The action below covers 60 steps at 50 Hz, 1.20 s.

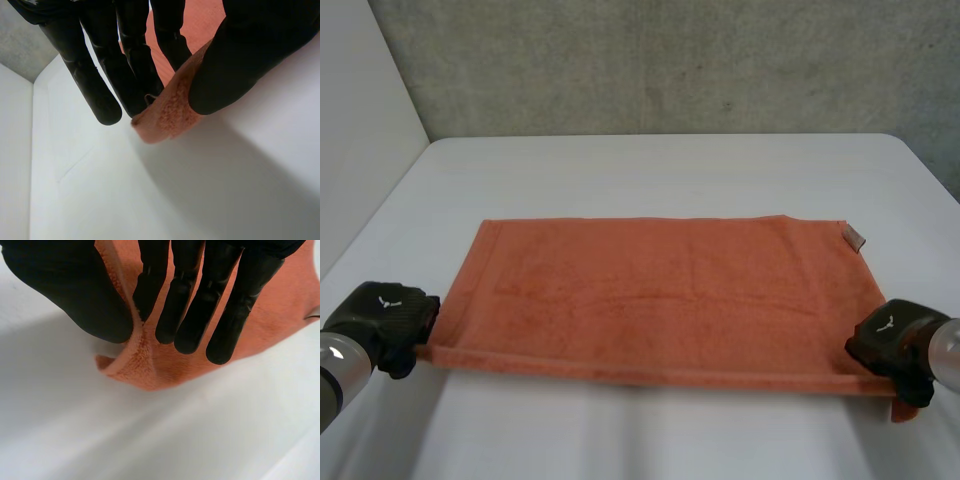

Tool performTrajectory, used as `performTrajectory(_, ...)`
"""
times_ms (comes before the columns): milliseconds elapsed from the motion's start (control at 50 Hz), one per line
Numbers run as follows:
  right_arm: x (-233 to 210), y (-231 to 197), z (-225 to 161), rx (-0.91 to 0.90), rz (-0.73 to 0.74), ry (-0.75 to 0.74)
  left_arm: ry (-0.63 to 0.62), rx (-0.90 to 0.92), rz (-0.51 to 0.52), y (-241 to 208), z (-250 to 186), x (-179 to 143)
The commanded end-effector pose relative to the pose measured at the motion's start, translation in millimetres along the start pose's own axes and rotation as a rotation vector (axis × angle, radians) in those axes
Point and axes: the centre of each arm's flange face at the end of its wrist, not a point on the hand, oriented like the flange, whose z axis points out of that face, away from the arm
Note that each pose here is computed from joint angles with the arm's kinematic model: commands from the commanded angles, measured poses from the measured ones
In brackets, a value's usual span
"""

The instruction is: Fold the laundry

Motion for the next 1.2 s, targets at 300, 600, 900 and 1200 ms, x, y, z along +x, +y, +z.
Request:
performTrajectory(300, 69.2, -47.4, 109.9, 0.307, 0.069, 0.392, -0.182, 0.339, 0.074, -52.5, 121.9, -0.7)
performTrajectory(600, 106.6, -76.0, 190.9, 0.410, 0.054, 0.613, -0.244, 0.463, 0.089, -72.4, 212.8, 7.4)
performTrajectory(900, 116.6, -83.3, 202.7, 0.471, 0.085, 0.658, -0.234, 0.574, 0.109, -85.3, 214.7, 23.9)
performTrajectory(1200, 151.1, -63.3, 180.4, 0.522, 0.366, 0.563, -0.267, 0.614, 0.104, -108.4, 170.1, 5.1)
